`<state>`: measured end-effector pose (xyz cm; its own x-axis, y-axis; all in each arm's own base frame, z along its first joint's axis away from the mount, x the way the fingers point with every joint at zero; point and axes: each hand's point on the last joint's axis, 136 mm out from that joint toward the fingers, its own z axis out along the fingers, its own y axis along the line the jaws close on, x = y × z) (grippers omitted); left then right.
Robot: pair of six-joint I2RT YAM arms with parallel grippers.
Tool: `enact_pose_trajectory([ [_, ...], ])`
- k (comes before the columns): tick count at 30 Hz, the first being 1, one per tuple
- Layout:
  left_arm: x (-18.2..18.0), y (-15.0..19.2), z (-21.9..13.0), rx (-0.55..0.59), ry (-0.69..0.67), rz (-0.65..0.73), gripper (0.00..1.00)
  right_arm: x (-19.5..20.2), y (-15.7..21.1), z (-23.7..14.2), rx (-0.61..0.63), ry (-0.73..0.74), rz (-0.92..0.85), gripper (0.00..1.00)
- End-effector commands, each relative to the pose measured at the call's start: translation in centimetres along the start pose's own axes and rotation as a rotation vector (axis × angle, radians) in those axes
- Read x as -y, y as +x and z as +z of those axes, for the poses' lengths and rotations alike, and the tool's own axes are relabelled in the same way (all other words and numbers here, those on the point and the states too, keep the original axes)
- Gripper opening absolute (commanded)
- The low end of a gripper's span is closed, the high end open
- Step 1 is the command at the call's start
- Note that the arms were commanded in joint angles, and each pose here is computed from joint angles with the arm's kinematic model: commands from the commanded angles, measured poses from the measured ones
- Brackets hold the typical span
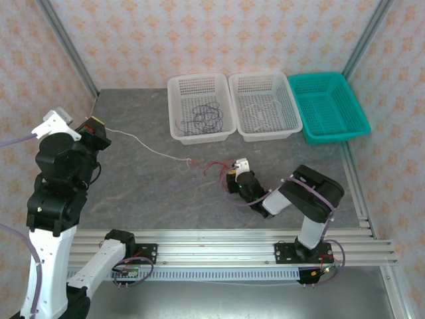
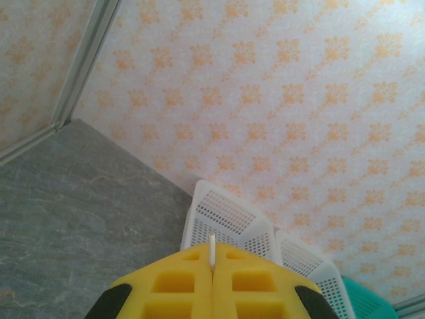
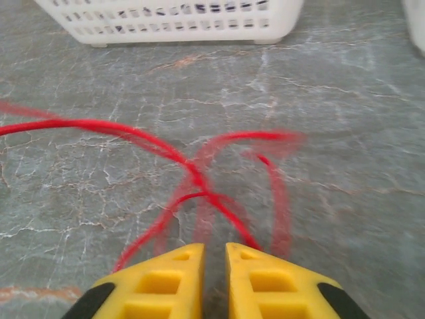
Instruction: Untangle the cables
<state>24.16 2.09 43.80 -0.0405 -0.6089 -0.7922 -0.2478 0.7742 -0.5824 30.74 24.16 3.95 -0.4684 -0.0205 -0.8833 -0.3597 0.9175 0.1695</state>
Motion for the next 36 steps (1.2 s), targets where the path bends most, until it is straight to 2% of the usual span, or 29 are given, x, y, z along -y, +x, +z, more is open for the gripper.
enact_pose_trajectory([
  [1, -0.9, -0.2, 0.5, 0.03, -0.045, 0.022, 0.0, 2.9, -1.9, -1.8, 0.068, 0.127, 0.055, 0.01],
  [5, -1.9, 0.2, 0.9, 0.026, -0.091, 0.032, 0.0, 9.0, -2.5, -4.3, 0.107, 0.321, 0.247, 0.0],
  [7, -1.9, 0.7, 1.3, 0.008, -0.084, 0.025, 0.0, 10.5, -3.1, -5.3, 0.12, 0.354, 0.272, 0.0],
  [8, -1.8, 1.1, 1.5, -0.005, -0.073, 0.021, 0.0, 10.0, -3.6, -5.4, 0.12, 0.321, 0.248, 0.0],
  [9, -1.3, 1.6, 1.9, -0.024, -0.042, 0.022, 0.0, 8.1, -4.3, -5.1, 0.103, 0.217, 0.193, 0.0],
  [11, -0.3, 2.9, 2.8, -0.087, 0.014, 0.029, 0.0, 2.3, -5.4, -4.7, 0.038, -0.085, 0.061, 0.12],
  [13, 0.4, 4.4, 3.7, -0.152, 0.05, 0.035, 0.0, -3.4, -6.2, -5.3, -0.014, -0.329, -0.073, 0.31],
  [16, 1.2, 5.5, 4.4, -0.198, 0.095, 0.029, 0.0, -9.5, -7.2, -6.2, 0.025, -0.516, -0.299, 0.48],
  [19, 1.5, 5.5, 4.2, -0.198, 0.117, 0.022, 0.0, -14.4, -8.9, -5.9, 0.105, -0.667, -0.399, 0.52],
  [23, 1.6, 5.4, 3.8, -0.202, 0.123, 0.03, 0.0, -19.4, -9.1, -2.9, 0.087, -0.751, -0.463, 0.51],
  [28, 1.3, 6.0, 3.2, -0.223, 0.126, 0.03, 0.0, -22.5, -7.8, 3.1, -0.022, -0.735, -0.345, 0.5],
  [33, 1.1, 6.3, 3.2, -0.22, 0.13, 0.007, 0.0, -25.8, -4.7, 5.1, -0.144, -0.841, -0.287, 0.52],
  [36, 1.2, 6.5, 3.6, -0.222, 0.136, -0.004, 0.0, -27.1, -3.4, 5.9, -0.221, -0.883, -0.218, 0.5],
])
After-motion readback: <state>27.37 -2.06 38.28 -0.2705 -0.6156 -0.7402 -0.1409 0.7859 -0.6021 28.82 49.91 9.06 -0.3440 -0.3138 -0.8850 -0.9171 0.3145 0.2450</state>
